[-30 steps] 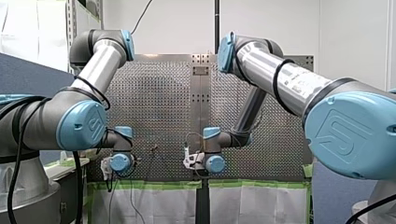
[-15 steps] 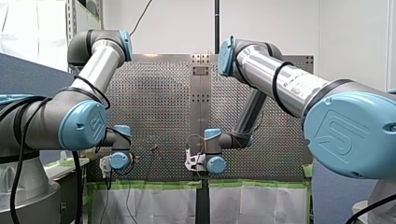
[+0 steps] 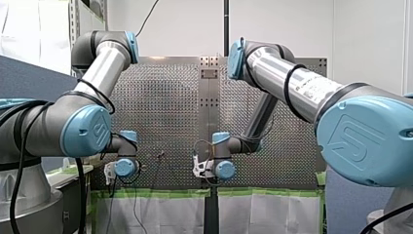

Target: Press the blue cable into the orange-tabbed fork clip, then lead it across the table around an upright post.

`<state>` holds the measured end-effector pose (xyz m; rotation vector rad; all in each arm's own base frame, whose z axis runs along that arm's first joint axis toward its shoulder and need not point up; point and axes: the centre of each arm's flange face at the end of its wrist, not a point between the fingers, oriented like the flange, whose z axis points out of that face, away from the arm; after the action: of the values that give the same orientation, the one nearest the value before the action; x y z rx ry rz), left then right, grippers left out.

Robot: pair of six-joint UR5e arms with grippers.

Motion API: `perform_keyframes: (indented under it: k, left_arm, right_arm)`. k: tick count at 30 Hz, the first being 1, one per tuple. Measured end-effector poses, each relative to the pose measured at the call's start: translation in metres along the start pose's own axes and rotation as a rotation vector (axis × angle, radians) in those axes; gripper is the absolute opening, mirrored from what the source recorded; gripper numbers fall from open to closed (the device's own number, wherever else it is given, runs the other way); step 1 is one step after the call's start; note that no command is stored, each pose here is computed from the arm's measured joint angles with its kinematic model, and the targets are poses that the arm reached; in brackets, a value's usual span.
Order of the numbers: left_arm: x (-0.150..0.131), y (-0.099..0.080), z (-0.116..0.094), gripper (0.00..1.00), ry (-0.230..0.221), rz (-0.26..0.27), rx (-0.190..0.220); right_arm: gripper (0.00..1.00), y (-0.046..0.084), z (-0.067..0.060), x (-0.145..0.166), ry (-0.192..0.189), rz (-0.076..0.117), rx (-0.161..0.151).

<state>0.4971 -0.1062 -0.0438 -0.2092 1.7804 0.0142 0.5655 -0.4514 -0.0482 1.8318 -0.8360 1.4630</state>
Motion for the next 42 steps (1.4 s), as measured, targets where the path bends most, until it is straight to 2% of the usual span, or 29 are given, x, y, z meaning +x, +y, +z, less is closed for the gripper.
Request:
perform_keyframes:
  k: [9, 15, 21, 28, 34, 42]
  left_arm:
    - [0.008, -0.003, -0.009, 0.0, 0.073, 0.045, 0.002]
    - [0.009, -0.007, -0.013, 0.0, 0.098, 0.073, 0.01]
    - [0.002, -0.019, -0.019, 0.0, 0.104, 0.091, 0.031]
    - [-0.014, -0.032, -0.027, 0.0, 0.091, 0.099, 0.038]
    - [-0.014, -0.038, -0.038, 0.0, 0.084, 0.102, 0.041]
    - [-0.013, -0.04, -0.04, 0.0, 0.078, 0.094, 0.047]
  right_arm:
    - [0.0, -0.003, 0.0, 0.002, -0.009, -0.005, -0.001]
    - [0.0, 0.0, 0.002, 0.004, -0.008, -0.005, -0.005]
    - [0.0, 0.001, 0.002, 0.003, -0.01, -0.005, -0.008]
    - [0.0, 0.003, 0.003, 0.004, -0.009, -0.004, -0.01]
    - [0.0, 0.004, 0.004, 0.004, -0.007, -0.004, -0.01]
    - [0.0, 0.004, 0.006, 0.006, -0.004, -0.003, -0.009]
